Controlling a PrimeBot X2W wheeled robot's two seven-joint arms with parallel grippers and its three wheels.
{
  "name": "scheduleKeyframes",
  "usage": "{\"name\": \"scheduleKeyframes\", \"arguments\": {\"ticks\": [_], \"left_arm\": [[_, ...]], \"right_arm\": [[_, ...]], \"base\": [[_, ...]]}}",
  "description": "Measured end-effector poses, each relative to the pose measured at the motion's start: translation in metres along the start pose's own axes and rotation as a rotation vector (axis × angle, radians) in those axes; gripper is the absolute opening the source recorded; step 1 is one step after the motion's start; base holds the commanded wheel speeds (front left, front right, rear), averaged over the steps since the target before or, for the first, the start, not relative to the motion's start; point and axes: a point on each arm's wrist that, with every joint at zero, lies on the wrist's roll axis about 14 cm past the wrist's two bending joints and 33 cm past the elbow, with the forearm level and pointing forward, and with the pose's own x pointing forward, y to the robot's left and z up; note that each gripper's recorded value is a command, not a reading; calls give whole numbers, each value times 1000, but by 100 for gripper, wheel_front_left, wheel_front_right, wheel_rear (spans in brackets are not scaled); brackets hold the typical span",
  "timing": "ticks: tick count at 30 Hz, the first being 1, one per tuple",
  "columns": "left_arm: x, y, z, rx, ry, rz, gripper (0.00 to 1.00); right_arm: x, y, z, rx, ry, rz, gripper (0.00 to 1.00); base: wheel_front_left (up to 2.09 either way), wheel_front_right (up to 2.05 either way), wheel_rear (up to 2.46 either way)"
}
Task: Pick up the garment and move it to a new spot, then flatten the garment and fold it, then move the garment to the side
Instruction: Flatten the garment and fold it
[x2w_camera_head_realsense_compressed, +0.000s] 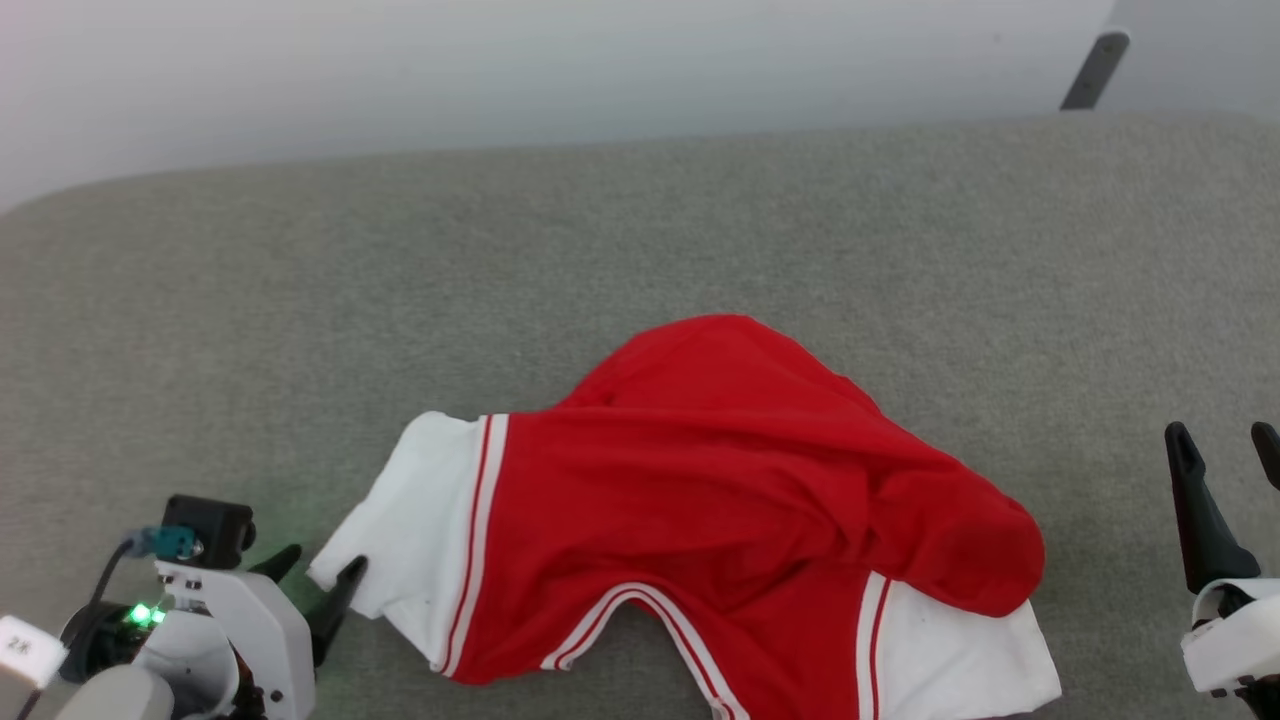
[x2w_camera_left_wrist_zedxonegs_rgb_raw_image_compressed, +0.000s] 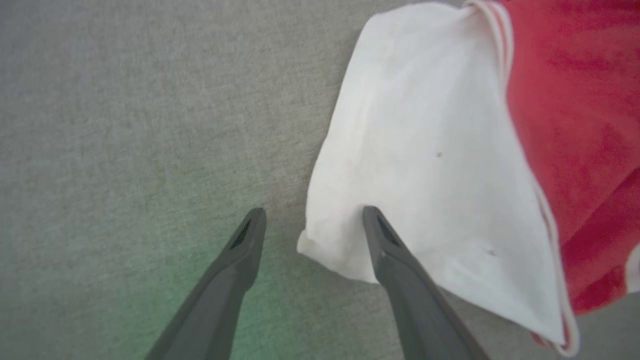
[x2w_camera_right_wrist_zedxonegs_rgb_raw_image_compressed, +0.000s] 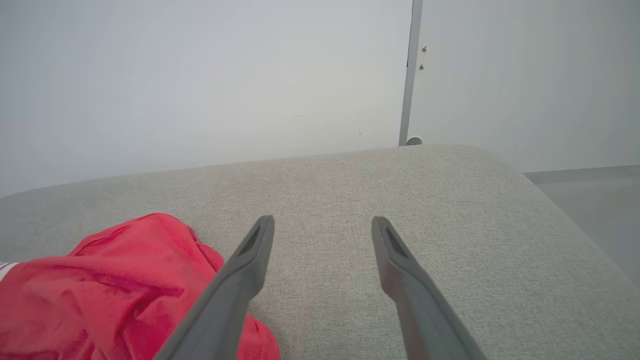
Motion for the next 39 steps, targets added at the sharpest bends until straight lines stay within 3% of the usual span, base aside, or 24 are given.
{"name": "scheduleKeyframes", "arguments": {"ticks": [9,10,12,13,26,39], "left_arm": [[30,12,-21,-1,177,24,100],[33,12,-22,-10,190,24,85],[37,12,-24,-27,213,21,7],[39,11,-25,-35,226,19,0],[42,13,-25,-61,223,13,0],[42,9,-23,-77,198,3,0]], "right_arm": [[1,-11,-13,16,39,-45,100],[1,-10,-16,16,54,-44,100],[0,-7,-22,30,86,-33,100],[-2,-6,-26,46,103,-28,100],[-48,16,-86,122,510,78,100],[-46,28,-140,134,764,119,100]], "base": [[0,0,0],[0,0,0],[0,0,0],[0,0,0],[0,0,0],[0,0,0]]}}
